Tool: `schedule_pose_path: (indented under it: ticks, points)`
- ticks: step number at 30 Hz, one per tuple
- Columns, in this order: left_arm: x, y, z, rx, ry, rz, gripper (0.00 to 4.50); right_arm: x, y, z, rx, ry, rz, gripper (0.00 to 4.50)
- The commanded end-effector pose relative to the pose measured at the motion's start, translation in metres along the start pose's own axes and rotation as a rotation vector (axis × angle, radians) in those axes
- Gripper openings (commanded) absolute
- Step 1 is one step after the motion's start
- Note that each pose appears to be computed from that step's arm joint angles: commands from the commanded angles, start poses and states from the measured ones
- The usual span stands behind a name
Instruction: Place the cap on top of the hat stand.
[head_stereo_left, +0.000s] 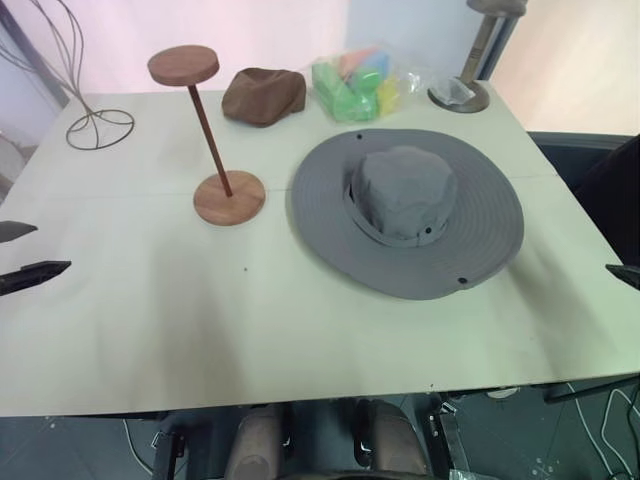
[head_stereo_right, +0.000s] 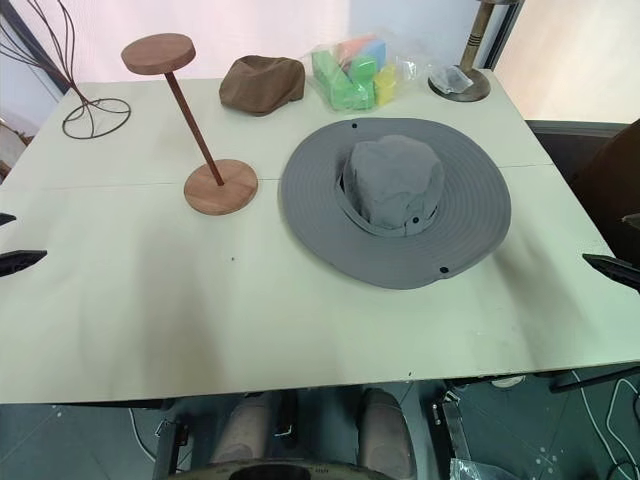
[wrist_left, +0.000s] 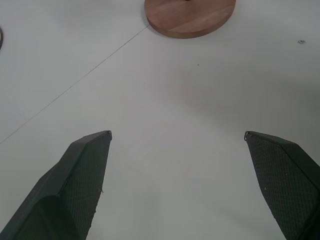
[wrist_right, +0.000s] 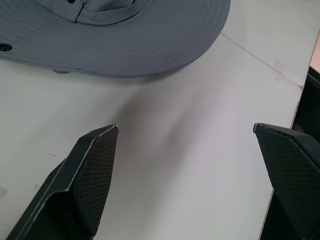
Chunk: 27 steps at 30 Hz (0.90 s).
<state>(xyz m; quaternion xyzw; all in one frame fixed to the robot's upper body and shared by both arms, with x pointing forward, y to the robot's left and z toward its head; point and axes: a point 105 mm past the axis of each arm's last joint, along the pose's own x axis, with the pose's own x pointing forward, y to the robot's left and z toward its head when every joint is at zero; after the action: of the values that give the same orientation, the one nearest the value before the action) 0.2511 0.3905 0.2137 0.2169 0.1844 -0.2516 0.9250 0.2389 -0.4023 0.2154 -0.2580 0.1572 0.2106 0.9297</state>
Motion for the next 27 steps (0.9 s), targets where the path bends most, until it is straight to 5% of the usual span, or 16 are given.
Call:
schedule_pose_path:
  ticks: [1, 13, 20, 27]
  points:
    - [-0.005, 0.003, 0.010, 0.029, -0.033, 0.020, 4.50, -0.004, -0.006, 0.010, -0.044, -0.020, -0.024, 4.42]
    - [0.005, 0.004, 0.035, -0.019, -0.113, -0.021, 4.50, -0.004, -0.010, 0.011, -0.080, -0.020, -0.052, 4.42]
    - [0.039, -0.052, 0.134, 0.118, -0.307, -0.415, 4.50, 0.010, 0.013, 0.066, -0.401, -0.046, -0.004, 4.42]
    - [0.047, -0.100, 0.174, 0.201, -0.297, -0.751, 4.50, 0.025, 0.080, 0.096, -0.618, -0.088, 0.072, 4.42]
